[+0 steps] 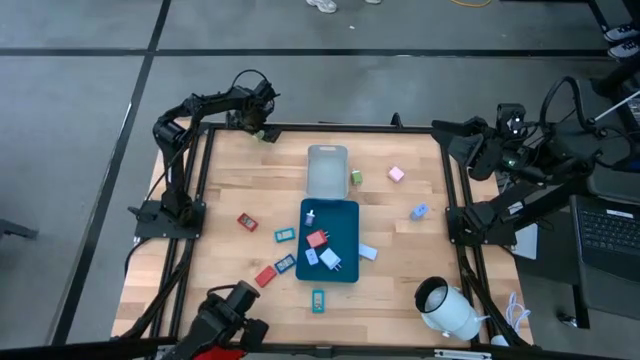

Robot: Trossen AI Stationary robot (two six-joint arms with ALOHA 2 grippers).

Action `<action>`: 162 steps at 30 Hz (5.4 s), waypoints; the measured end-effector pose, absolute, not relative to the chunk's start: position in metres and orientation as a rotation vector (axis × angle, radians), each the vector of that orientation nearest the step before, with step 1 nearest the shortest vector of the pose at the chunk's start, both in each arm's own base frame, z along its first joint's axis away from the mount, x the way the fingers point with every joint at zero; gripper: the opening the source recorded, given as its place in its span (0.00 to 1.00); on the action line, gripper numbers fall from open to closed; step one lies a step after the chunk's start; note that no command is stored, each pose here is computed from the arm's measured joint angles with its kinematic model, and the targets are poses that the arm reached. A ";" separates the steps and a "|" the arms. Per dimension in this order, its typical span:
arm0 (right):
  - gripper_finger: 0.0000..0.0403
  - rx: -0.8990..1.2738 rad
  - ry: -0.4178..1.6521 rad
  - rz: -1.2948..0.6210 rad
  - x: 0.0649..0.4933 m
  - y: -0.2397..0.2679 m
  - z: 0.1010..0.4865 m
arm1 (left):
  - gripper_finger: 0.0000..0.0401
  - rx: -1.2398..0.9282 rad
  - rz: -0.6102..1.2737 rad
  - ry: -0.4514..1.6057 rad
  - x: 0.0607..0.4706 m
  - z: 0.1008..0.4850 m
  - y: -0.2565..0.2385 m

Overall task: Pick & Place Office items
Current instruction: Put the green charger adapter into the blue bin

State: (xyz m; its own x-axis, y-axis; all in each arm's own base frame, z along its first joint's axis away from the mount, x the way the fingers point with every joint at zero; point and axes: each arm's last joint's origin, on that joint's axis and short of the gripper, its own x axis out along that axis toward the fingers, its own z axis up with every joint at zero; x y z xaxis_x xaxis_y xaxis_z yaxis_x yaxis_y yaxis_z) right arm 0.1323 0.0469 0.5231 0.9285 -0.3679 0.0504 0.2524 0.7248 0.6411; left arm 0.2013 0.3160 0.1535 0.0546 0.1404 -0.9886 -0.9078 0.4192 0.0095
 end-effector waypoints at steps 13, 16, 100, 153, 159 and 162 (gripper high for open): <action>0.86 0.679 -0.179 -0.344 0.132 0.047 0.523 | 0.32 -0.832 0.981 1.232 0.195 0.148 0.323; 0.86 0.679 -0.178 -0.341 0.132 0.047 0.523 | 0.31 -0.850 0.928 1.231 0.196 0.149 0.322; 0.86 0.797 0.334 -0.547 0.123 0.070 0.443 | 0.60 -0.226 0.313 0.756 0.313 0.288 0.024; 0.86 0.861 0.979 -0.891 0.299 -0.108 0.193 | 0.59 -0.322 0.667 0.592 0.201 0.357 0.005; 0.86 0.862 1.002 -0.913 0.295 -0.123 0.187 | 0.59 -0.343 0.655 0.594 0.201 0.357 0.004; 0.86 0.877 1.016 -0.893 0.297 -0.126 0.181 | 0.59 -0.344 0.655 0.594 0.201 0.357 0.004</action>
